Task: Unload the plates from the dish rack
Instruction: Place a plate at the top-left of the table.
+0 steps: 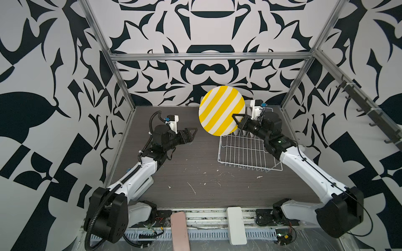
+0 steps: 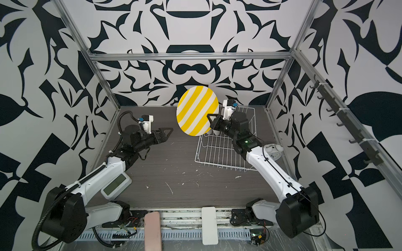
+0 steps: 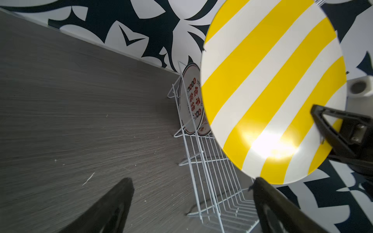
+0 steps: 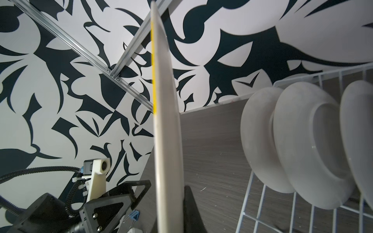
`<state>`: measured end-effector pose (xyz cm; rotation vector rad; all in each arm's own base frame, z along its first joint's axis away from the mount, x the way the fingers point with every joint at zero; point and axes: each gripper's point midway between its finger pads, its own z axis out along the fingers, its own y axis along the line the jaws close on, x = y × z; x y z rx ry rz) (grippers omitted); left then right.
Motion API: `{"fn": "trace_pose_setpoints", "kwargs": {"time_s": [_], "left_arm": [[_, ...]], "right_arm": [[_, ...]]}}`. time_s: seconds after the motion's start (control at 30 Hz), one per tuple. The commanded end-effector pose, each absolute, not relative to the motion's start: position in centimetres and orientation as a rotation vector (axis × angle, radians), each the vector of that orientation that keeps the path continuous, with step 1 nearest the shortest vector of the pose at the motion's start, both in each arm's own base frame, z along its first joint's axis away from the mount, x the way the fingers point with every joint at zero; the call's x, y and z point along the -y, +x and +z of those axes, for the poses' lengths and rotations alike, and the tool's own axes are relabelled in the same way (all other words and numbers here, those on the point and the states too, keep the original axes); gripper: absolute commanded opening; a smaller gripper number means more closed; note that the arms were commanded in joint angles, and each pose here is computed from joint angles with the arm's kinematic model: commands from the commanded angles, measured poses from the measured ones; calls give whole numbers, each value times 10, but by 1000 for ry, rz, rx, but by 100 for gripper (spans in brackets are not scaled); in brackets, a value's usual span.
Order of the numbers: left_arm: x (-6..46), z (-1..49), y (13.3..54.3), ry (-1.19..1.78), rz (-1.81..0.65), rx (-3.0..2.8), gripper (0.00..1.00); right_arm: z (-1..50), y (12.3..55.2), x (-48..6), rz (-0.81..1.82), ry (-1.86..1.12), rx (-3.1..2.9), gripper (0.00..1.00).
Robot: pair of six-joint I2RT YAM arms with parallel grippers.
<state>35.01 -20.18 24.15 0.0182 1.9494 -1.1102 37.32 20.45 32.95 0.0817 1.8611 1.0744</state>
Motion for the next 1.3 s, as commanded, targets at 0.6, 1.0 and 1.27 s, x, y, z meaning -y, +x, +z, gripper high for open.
{"fn": "trace_pose_setpoints", "kwargs": {"time_s": [0.6,1.0,1.27], "left_arm": [[208,253,360,-41,-1345,-1855,93],[199,256,360,-93,-1363,-1853,92],[189,269,365,-174,-1432,-1822,90]], "right_arm": [[364,370,-236,1368,4,-1734,0],[358,367,-243,1449,14,-1763,0],[354,366,-257,1612,-4,-1735,0]]}}
